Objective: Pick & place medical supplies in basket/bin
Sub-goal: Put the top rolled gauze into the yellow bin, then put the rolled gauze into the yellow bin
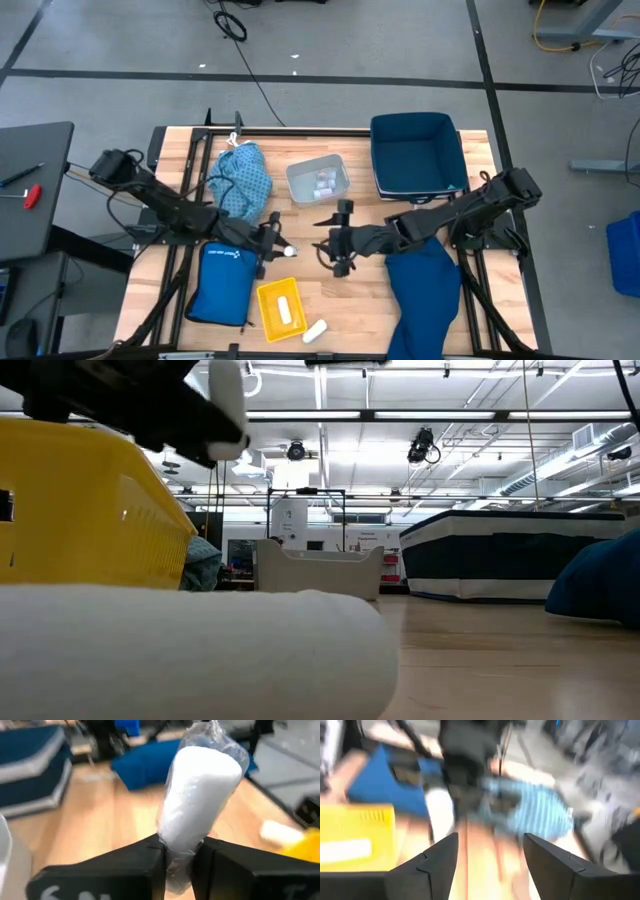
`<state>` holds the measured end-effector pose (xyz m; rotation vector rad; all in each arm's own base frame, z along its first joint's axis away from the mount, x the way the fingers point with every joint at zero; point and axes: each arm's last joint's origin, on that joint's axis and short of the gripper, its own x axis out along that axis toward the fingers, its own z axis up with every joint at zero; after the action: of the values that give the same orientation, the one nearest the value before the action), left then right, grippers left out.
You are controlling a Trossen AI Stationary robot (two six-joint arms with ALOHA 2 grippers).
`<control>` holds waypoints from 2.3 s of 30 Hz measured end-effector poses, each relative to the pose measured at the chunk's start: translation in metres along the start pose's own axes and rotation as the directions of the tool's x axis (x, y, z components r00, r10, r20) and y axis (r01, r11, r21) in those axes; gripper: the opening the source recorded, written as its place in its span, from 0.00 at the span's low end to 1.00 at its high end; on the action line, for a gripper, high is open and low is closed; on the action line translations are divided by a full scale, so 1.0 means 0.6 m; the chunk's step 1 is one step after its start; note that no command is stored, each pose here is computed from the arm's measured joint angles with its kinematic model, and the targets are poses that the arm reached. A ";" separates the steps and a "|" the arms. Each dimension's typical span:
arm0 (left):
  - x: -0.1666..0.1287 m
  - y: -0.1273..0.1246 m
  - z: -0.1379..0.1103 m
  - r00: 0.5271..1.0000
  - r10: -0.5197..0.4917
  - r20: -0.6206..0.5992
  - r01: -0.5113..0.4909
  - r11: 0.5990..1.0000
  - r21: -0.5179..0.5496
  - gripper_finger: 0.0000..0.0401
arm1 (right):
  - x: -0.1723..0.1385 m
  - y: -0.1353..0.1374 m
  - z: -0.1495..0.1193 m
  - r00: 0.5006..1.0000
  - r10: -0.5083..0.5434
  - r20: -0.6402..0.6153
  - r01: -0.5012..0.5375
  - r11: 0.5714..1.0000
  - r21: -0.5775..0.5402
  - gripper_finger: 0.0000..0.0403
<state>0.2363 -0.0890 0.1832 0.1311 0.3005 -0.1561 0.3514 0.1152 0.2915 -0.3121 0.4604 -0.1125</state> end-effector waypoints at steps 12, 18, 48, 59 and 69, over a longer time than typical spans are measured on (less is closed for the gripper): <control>-0.006 -0.052 0.035 0.924 -0.164 -0.346 0.195 0.979 0.057 0.13 | 0.007 -0.013 -0.055 0.941 0.159 -0.298 -0.117 0.981 0.153 0.57; -0.015 -0.074 0.042 0.863 -0.328 -0.384 0.348 0.937 -0.018 0.13 | 0.018 -0.014 -0.072 0.913 0.224 -0.340 -0.158 0.965 0.210 0.57; 0.053 -0.118 -0.022 0.712 -0.569 -0.412 0.558 0.814 -0.159 0.23 | 0.018 0.002 -0.085 0.904 0.280 -0.322 -0.205 0.947 0.249 0.57; 0.053 -0.119 -0.022 0.702 -0.583 -0.409 0.565 0.806 -0.178 0.46 | 0.010 0.019 -0.082 0.890 0.329 -0.315 -0.257 0.934 0.249 0.57; 0.058 -0.108 -0.009 0.823 -0.438 -0.361 0.460 0.888 -0.028 0.48 | 0.031 0.099 -0.076 0.815 0.559 -0.154 -0.511 0.817 0.267 0.57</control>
<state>0.2566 -0.1564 0.1608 0.1464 0.6938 -0.6184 0.3495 0.1559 0.2258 0.0575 0.7437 0.3643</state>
